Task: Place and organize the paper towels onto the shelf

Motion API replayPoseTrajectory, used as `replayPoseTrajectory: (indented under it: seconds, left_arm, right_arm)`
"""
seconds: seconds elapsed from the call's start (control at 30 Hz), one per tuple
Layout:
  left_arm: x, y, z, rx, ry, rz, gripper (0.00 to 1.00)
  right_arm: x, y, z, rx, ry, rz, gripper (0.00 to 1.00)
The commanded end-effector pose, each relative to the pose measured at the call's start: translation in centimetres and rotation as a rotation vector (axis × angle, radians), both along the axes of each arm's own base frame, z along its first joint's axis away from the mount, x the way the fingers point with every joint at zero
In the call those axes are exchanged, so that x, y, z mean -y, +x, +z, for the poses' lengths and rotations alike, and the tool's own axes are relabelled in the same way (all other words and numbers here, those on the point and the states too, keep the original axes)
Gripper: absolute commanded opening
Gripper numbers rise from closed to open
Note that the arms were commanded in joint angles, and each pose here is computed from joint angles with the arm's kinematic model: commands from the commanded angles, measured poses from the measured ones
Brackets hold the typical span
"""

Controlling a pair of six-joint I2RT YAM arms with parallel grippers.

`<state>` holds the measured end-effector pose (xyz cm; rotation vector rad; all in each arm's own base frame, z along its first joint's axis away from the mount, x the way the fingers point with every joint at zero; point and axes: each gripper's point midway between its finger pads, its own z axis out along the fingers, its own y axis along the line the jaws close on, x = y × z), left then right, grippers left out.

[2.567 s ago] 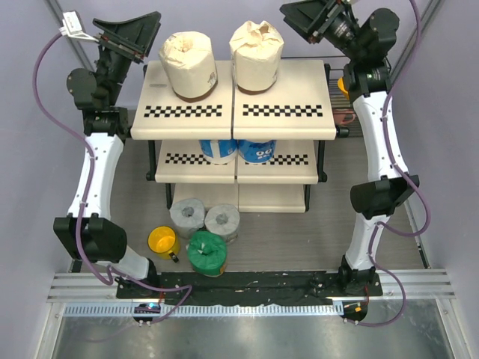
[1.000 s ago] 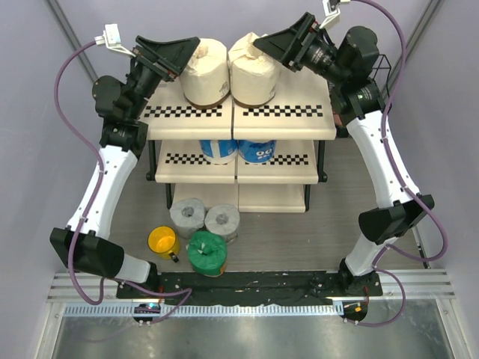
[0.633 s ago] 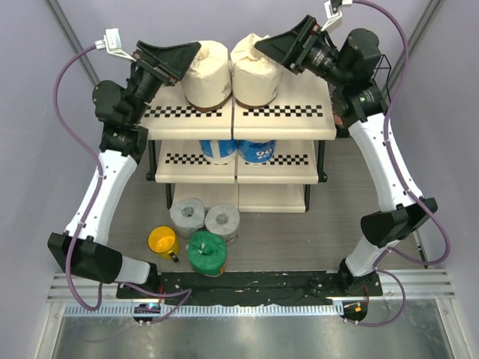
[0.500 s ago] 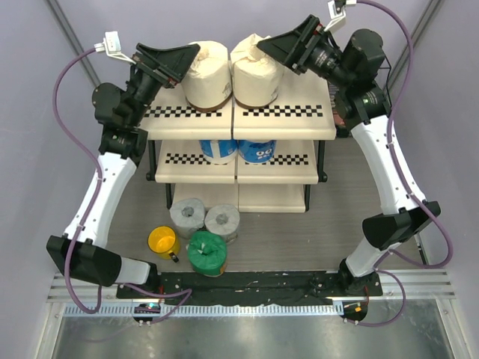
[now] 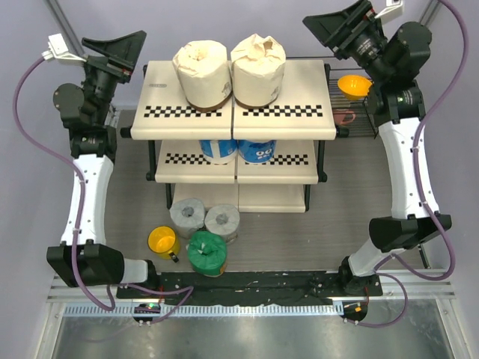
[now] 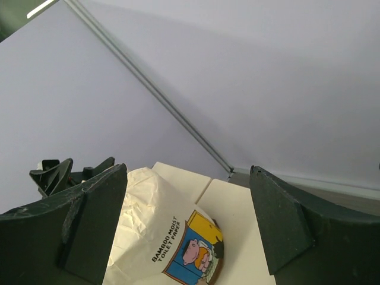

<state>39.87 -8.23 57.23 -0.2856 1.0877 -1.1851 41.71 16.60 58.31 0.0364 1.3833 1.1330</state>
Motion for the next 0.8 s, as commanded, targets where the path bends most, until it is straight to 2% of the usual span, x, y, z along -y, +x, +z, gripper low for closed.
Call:
replayPoseTrajectory:
  seconds: [0.0, 0.07, 0.1, 0.13, 0.2, 0.23, 0.3, 0.37, 0.43, 0.47, 0.5, 0.67, 0.77]
  left_arm:
    - [-1.3, -4.7, 3.2, 0.101, 0.003, 0.000, 1.00]
    - [-2.5, -5.7, 2.8, 0.078, 0.019, 0.047, 1.00]
    - [-2.6, -7.8, 3.1, 0.078, 0.024, 0.063, 1.00]
    - [-3.0, -8.2, 2.0, 0.028, 0.021, 0.089, 1.00]
    - [-3.3, -9.5, -0.4, -0.023, 0.021, 0.125, 1.00]
    - [-2.8, -11.5, -1.1, -0.043, 0.030, 0.127, 1.00]
    - [-2.5, -12.5, -3.6, -0.111, 0.101, 0.152, 1.00]
    - [-2.5, -14.0, -6.3, -0.206, 0.134, 0.182, 1.00]
    - [-2.4, -15.6, -7.0, -0.198, 0.176, 0.207, 1.00]
    - [-1.9, -15.8, -8.8, -0.276, 0.204, 0.194, 1.00]
    - [-1.8, -16.2, -9.5, -0.285, 0.247, 0.203, 1.00]
    - [-1.8, -17.9, -14.6, -0.389, 0.283, 0.228, 1.00]
    - [-0.7, -18.3, -18.8, -0.485, 0.305, 0.170, 1.00]
  right_arm:
    - [2.9, -5.3, 5.0, 0.158, -0.008, -0.087, 0.89]
    - [3.8, -6.0, 4.0, 0.140, -0.069, -0.143, 0.89]
    - [4.7, -8.8, 5.5, 0.170, -0.060, -0.193, 0.89]
    - [5.0, -9.0, 3.9, 0.131, -0.067, -0.209, 0.89]
    - [6.2, -11.4, 3.6, 0.147, -0.053, -0.274, 0.90]
    - [6.8, -13.6, 2.9, 0.154, -0.053, -0.295, 0.90]
    - [7.2, -14.9, 1.2, 0.111, -0.085, -0.316, 0.90]
    - [7.1, -17.0, -0.5, 0.074, -0.107, -0.298, 0.90]
    - [6.7, -17.8, -2.5, 0.026, -0.122, -0.264, 0.90]
    - [6.5, -18.9, -3.2, 0.011, -0.124, -0.249, 0.90]
    - [6.3, -19.3, -3.9, -0.008, -0.129, -0.232, 0.89]
    - [4.7, -21.0, -9.2, -0.151, -0.168, -0.107, 0.89]
    - [4.1, -21.7, -12.3, -0.237, -0.195, -0.050, 0.89]
